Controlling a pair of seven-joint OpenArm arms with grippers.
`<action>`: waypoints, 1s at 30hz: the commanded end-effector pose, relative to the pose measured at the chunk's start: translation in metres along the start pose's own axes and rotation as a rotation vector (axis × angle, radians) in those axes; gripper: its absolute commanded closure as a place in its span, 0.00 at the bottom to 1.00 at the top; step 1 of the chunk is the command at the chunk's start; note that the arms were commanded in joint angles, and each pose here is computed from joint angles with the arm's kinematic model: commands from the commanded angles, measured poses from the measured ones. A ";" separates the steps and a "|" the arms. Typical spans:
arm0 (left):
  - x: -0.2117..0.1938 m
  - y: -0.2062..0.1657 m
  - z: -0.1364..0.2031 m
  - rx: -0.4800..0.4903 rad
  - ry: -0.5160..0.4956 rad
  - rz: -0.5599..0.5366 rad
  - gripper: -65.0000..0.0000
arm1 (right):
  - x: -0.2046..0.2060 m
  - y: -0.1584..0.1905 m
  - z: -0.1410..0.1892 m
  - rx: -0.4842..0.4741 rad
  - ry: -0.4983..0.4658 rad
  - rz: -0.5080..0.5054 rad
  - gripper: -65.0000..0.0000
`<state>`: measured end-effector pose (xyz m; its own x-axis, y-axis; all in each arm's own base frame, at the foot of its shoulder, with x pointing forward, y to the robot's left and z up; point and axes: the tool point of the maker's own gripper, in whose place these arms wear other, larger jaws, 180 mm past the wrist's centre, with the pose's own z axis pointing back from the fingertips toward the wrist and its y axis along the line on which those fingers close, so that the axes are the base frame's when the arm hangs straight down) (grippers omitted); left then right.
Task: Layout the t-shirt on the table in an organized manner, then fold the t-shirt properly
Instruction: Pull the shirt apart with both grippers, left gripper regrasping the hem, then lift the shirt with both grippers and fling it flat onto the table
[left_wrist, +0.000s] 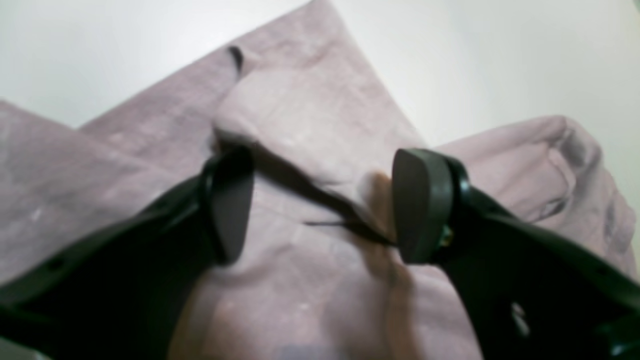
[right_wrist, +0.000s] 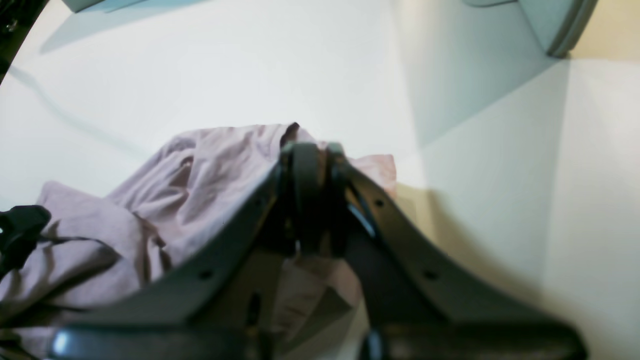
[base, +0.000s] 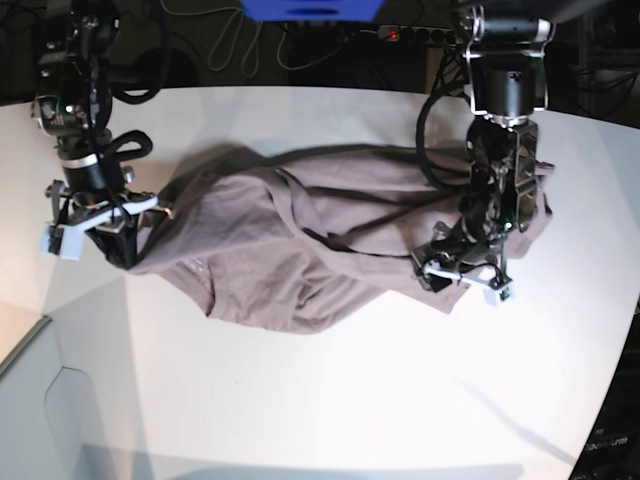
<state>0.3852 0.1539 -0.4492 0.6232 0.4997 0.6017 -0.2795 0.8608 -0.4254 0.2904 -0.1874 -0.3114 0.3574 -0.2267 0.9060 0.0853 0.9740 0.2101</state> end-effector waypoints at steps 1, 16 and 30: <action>0.027 -0.012 0.000 -0.027 -0.061 -0.003 0.40 | 0.015 0.002 0.001 0.016 -0.053 0.010 1.00; 0.055 -0.024 0.016 -0.062 -0.144 -0.032 1.00 | 0.019 0.001 -0.001 0.014 -0.063 0.011 1.00; 0.159 -0.068 0.119 -0.180 -0.532 -0.126 1.00 | 0.071 0.008 -0.016 0.038 -0.192 0.038 1.00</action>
<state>0.4104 0.1824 -0.2649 0.2388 0.4206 0.8752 -0.0888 0.9070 -0.4116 0.3269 -0.1948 -0.2700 0.2407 -0.1996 0.9499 0.0573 0.9798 0.1914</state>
